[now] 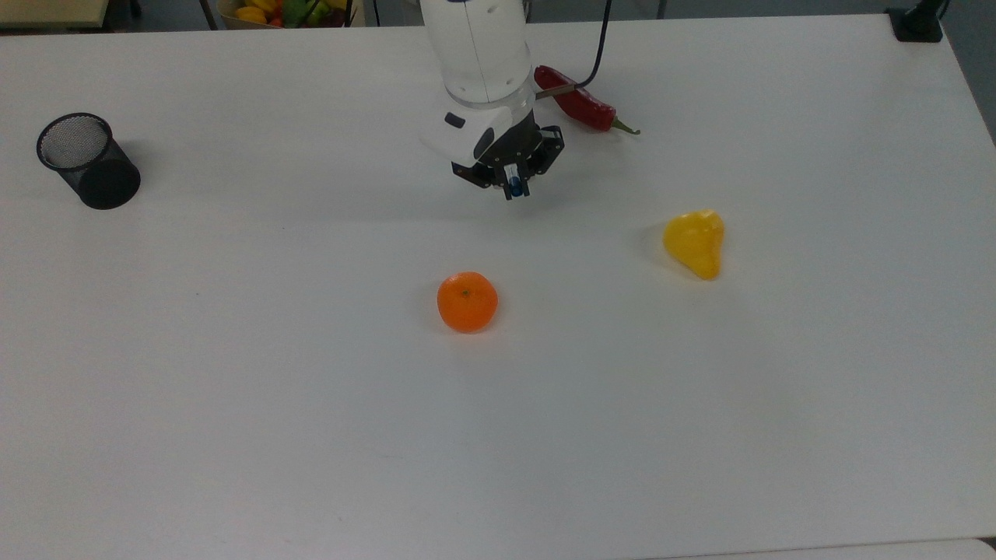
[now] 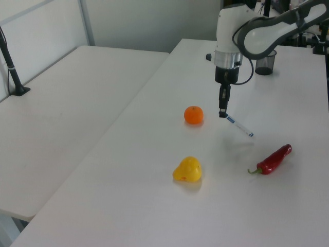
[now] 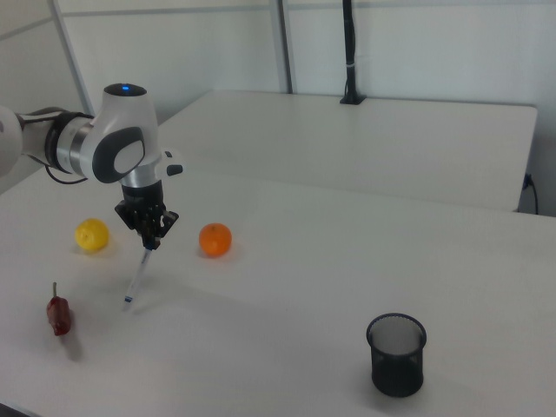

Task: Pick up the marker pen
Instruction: 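Carry the marker toward the orange and lower it onto the table, then open the gripper, release the marker, and raise the gripper away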

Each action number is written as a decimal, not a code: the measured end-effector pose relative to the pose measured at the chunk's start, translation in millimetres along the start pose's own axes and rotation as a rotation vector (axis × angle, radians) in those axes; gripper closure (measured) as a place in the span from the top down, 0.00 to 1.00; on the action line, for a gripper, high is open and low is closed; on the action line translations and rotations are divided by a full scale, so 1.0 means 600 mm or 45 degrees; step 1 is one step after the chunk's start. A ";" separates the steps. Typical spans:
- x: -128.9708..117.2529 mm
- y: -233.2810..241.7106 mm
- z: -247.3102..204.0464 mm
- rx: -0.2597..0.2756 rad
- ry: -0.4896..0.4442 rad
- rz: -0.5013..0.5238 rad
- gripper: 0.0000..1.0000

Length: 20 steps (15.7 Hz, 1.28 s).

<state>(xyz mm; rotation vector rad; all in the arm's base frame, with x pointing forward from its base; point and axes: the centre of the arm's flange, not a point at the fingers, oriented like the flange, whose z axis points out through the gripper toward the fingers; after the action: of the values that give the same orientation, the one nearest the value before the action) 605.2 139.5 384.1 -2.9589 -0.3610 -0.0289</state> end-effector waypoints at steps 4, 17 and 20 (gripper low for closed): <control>0.010 -0.001 0.045 0.001 0.002 0.009 0.18; 0.012 -0.008 0.027 0.001 0.013 0.025 1.00; 0.001 -0.009 -0.043 0.001 0.002 0.081 1.00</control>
<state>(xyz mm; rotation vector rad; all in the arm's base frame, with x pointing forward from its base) 604.5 140.4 410.4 -2.9674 -0.2664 -0.0231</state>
